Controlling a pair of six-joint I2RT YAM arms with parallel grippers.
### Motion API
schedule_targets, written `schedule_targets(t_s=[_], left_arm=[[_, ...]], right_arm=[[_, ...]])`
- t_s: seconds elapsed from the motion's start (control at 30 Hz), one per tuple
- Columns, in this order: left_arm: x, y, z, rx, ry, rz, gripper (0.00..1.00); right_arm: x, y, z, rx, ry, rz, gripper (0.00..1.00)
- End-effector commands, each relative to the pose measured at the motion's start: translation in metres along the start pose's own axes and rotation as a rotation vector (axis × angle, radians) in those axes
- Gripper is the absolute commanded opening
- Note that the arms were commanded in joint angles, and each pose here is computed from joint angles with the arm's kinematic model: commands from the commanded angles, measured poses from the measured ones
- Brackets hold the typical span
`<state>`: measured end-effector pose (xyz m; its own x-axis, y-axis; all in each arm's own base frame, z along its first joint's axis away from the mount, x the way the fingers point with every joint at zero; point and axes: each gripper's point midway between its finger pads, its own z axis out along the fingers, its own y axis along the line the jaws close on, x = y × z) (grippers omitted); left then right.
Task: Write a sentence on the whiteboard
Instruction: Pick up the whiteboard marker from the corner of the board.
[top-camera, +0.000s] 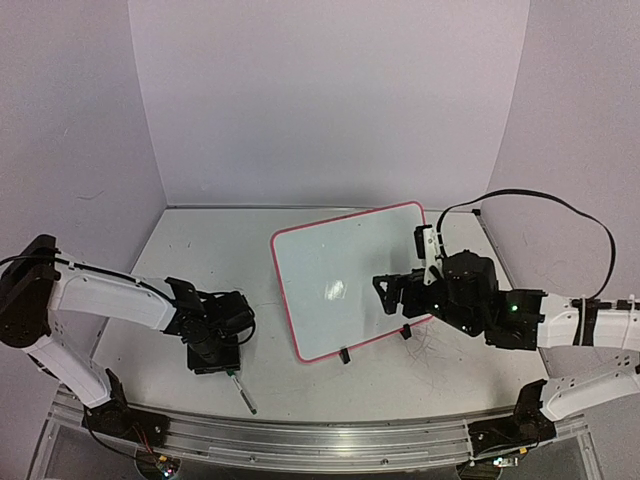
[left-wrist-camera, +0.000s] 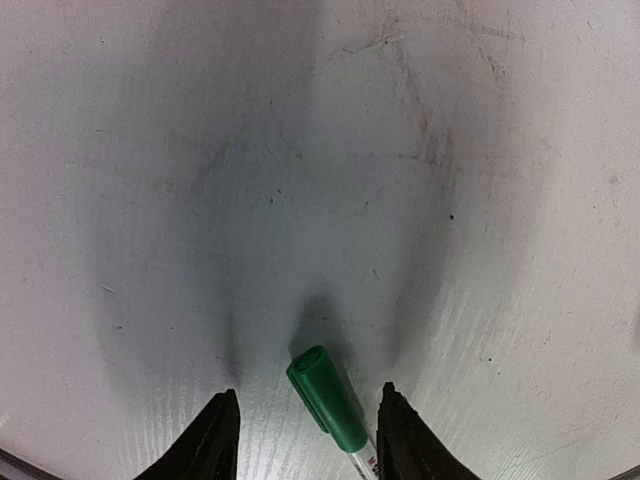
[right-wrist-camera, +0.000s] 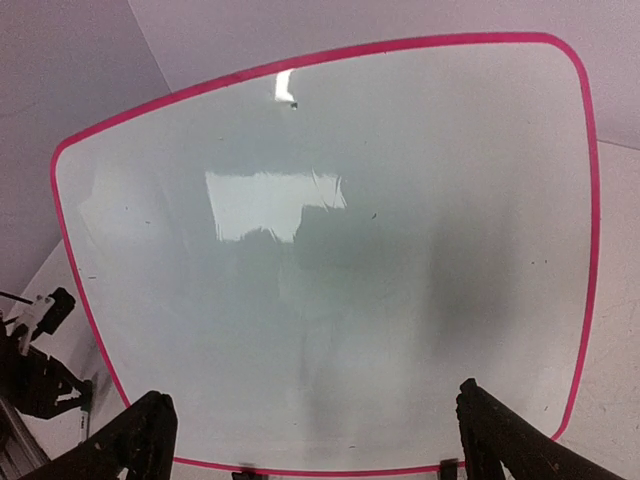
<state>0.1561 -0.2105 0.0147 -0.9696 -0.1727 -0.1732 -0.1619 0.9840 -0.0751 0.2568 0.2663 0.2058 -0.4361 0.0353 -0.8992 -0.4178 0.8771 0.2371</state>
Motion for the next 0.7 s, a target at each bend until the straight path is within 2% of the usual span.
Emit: schedule_targets(t_s=[0.0, 0.3, 0.53, 0.67], left_arm=[[-0.002, -0.026, 0.006, 0.069, 0.007, -0.010, 0.44], [0.004, -0.017, 0.017, 0.021, 0.004, -0.010, 0.21], [-0.003, -0.016, 0.013, 0.023, -0.036, -0.004, 0.12], [-0.011, -0.021, 0.002, 0.053, -0.079, 0.006, 0.07]], right_arm=[[-0.027, 0.001, -0.014, -0.008, -0.093, -0.008, 0.98], [-0.044, -0.010, -0.024, 0.047, -0.162, -0.007, 0.98], [-0.046, -0.035, -0.029, 0.183, -0.203, 0.012, 0.98], [-0.049, -0.032, -0.027, 0.180, -0.196, -0.020, 0.98]])
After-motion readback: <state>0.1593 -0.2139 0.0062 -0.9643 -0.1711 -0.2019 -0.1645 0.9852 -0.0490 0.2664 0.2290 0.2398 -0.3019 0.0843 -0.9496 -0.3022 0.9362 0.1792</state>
